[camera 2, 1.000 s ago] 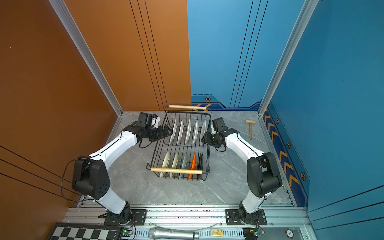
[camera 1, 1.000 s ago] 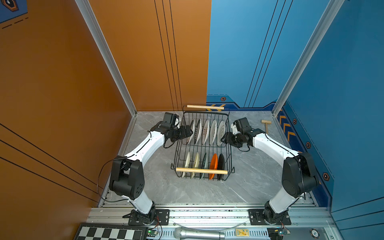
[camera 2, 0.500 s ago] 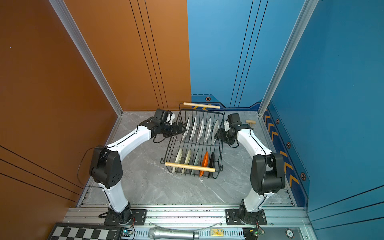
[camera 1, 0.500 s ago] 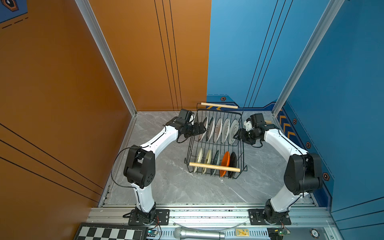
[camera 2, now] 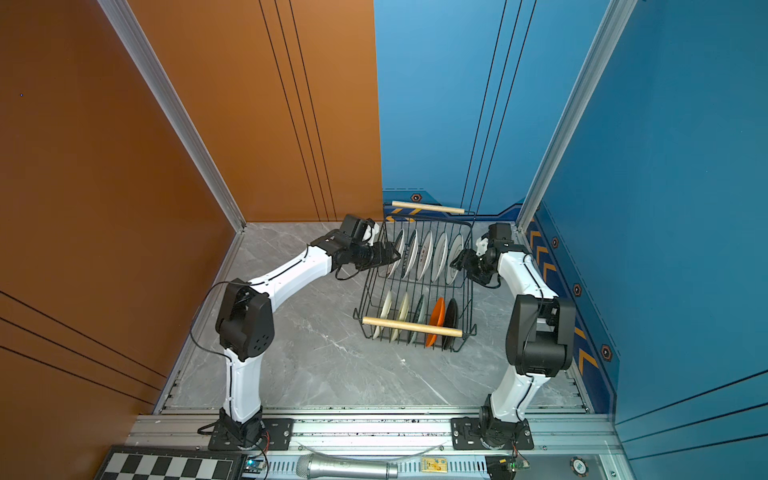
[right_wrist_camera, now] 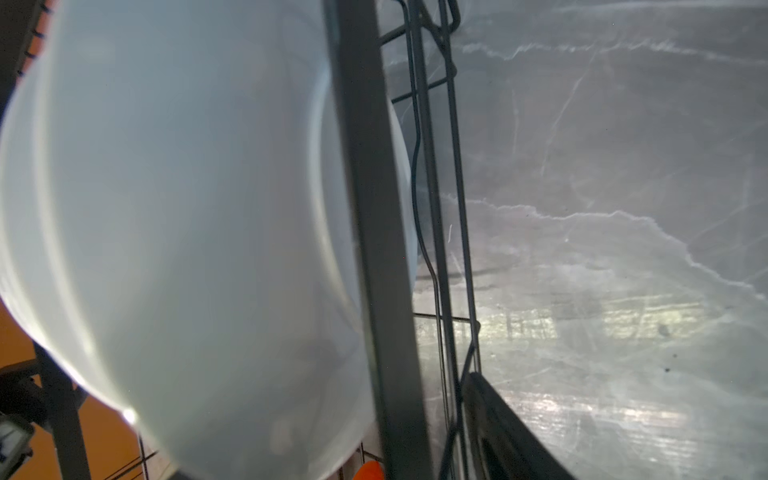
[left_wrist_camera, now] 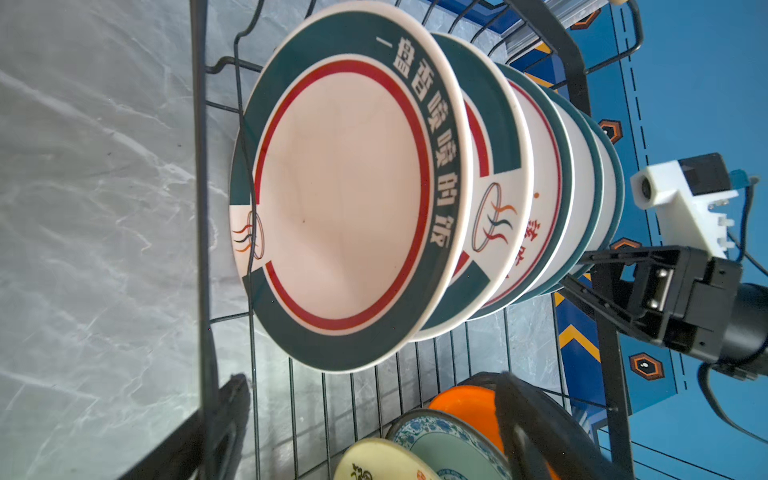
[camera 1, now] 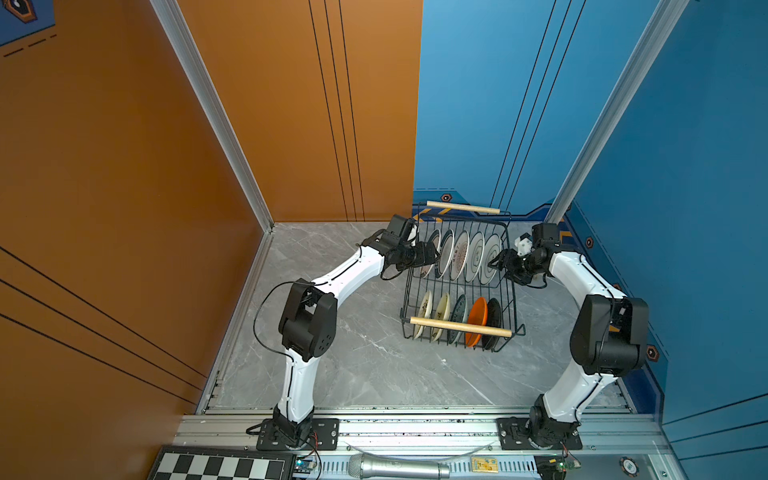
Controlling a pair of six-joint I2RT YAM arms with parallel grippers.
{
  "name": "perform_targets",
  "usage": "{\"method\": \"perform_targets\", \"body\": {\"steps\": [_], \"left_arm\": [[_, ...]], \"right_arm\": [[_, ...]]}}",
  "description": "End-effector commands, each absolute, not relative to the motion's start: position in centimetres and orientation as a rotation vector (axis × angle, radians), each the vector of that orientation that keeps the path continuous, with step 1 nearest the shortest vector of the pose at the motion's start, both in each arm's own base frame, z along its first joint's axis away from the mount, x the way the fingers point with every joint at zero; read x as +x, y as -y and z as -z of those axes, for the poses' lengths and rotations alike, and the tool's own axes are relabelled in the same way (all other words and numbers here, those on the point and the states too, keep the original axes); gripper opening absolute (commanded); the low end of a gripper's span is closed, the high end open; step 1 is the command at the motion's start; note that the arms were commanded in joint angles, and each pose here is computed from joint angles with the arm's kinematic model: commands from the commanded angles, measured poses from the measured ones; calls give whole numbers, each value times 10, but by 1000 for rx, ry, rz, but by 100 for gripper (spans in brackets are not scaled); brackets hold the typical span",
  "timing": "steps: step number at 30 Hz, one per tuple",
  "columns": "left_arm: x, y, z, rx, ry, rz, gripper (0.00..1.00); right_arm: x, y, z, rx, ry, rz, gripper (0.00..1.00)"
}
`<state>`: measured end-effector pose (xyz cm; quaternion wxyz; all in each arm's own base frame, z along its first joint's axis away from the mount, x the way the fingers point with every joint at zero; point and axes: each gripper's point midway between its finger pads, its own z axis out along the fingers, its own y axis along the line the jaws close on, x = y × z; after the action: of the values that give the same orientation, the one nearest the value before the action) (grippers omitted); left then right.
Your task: Unload the plates from the dish rack
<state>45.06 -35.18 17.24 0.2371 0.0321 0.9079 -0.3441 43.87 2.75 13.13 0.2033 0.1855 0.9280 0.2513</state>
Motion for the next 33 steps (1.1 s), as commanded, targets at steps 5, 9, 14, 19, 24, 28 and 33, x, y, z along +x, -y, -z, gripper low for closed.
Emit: {"method": "perform_targets", "body": {"steps": [5, 9, 14, 19, 24, 28, 33], "left_arm": [[437, 416, -189, 219, -2440, 1134, 92], [434, 432, -191, 240, -2430, 1157, 91], [431, 443, -193, 253, -2424, 1173, 91], [429, 453, -192, 262, -2420, 1192, 91], [430, 465, -188, 272, -2418, 1211, 91], [425, 478, -187, 287, -2413, 1226, 91], [423, 490, -189, 295, -2397, 1250, 90]], "right_arm": [[475, -3, -156, 569, -2455, -844, 70], [486, 10, -154, 624, -2413, -901, 72], [502, 21, -153, 687, -2354, -952, 75], [520, 29, -153, 721, -2326, -977, 77], [540, 41, -159, 757, -2278, -1013, 77], [550, 47, -154, 783, -2262, -1045, 77], [560, 55, -151, 814, -2239, -1060, 80]]}}
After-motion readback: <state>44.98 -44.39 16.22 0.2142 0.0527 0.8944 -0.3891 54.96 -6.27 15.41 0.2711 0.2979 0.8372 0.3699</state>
